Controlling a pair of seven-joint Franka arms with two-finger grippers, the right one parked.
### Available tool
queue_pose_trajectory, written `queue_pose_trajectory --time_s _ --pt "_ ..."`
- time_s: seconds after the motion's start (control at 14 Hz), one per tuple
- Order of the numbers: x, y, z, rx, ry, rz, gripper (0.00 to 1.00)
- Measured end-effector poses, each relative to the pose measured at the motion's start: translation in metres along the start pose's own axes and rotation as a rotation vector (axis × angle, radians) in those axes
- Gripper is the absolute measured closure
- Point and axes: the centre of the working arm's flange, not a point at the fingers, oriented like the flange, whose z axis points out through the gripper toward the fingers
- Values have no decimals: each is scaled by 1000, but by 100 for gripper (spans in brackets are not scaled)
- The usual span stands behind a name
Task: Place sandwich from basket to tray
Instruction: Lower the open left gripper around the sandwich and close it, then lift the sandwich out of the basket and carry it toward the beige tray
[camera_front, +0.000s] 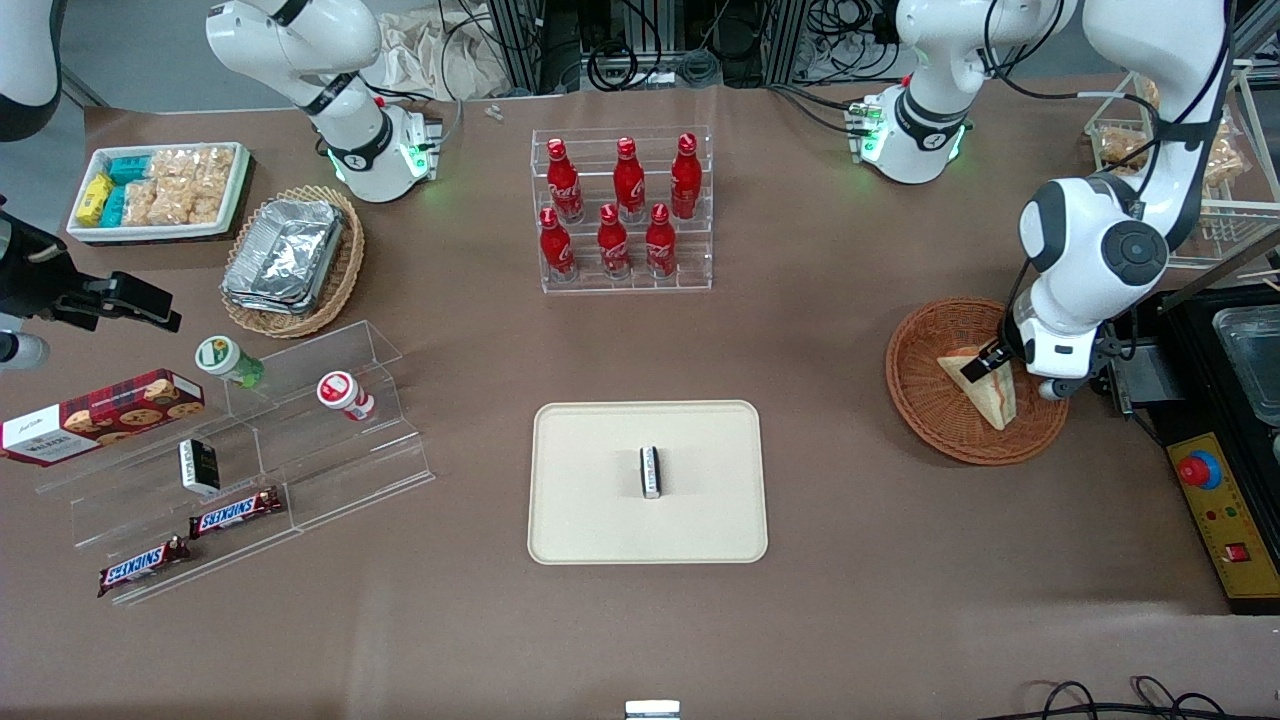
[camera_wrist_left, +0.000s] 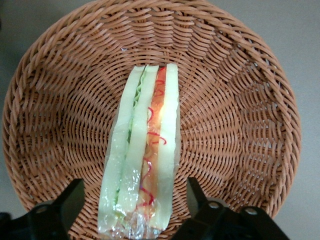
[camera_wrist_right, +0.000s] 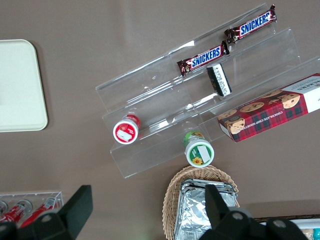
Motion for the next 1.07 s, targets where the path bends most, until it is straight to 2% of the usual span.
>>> queue_pose_trajectory --time_s 0.21,0.36,0.71,0.86,1.0,1.07 --pt "0 0 0 0 0 0 48" --pt "0 0 0 -1 1 0 65" --pt "6 3 -20 -12 23 6 84" --pt "18 11 -65 9 13 18 84" --pt "33 25 -134 36 -8 28 84" --pt "39 33 -172 39 -7 42 84"
